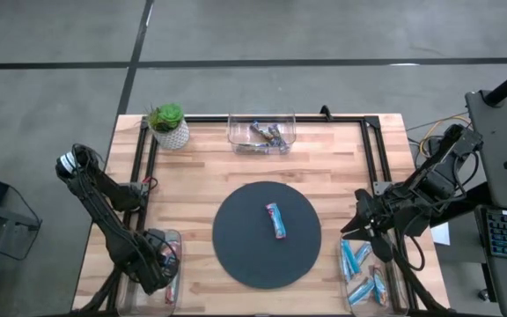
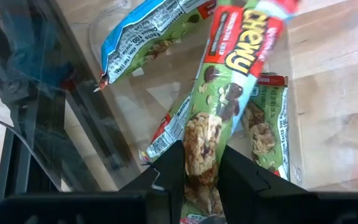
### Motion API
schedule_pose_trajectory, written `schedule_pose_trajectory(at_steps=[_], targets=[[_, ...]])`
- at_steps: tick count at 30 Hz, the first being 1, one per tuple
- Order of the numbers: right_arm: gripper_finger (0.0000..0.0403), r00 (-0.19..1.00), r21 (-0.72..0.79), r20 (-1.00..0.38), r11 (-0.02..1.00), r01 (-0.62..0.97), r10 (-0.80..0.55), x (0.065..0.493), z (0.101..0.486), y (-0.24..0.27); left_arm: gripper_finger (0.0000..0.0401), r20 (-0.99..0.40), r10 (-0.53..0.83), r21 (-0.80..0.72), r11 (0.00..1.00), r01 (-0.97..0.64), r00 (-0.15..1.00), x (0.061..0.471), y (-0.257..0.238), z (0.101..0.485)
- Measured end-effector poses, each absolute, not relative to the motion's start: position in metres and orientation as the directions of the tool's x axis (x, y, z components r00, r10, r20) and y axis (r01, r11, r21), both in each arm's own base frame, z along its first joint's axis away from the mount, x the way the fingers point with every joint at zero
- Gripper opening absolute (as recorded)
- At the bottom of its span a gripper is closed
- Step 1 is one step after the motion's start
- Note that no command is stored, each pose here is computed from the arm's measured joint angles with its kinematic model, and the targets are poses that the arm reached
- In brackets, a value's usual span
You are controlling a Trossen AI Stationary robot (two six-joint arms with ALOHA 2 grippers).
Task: Pick and place Granola Bars by type
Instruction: Put the red granola bar into the bottom left transparent bin
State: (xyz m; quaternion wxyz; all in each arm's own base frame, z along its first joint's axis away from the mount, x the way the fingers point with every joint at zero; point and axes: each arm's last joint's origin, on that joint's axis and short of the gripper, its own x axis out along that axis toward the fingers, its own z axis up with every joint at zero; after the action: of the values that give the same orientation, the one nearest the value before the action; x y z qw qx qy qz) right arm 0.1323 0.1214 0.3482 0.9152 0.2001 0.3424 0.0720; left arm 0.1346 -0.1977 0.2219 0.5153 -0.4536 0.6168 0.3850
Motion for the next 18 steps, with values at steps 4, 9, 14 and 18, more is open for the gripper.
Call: schedule_pose_trajectory(at_steps=[4,9,14,18], targets=[[0.0080,0.756,0.417,-0.598,0.909,0.008,0.268,0.1323,0.3483,0.1213,0.0092,-0.985,-0.163,0.007,0.296,-0.955,-0.057,0.1346,-0.1977,0.2219],[0.0080,0.757,0.418,-0.597,0.908,0.012,0.265,0.1324,0.3483,0.1213,0.0140,-0.982,-0.169,0.025,0.297,-0.955,-0.078,0.1336,-0.1973,0.2207],[0.0073,0.757,0.418,-0.597,0.908,0.012,0.265,0.1324,0.3483,0.1213,0.0176,-0.982,-0.170,0.031,0.297,-0.954,-0.084,0.1333,-0.1971,0.2206],[0.0074,0.757,0.418,-0.597,0.909,0.011,0.265,0.1324,0.3483,0.1212,0.0183,-0.982,-0.170,0.030,0.296,-0.955,-0.084,0.1334,-0.1972,0.2206]])
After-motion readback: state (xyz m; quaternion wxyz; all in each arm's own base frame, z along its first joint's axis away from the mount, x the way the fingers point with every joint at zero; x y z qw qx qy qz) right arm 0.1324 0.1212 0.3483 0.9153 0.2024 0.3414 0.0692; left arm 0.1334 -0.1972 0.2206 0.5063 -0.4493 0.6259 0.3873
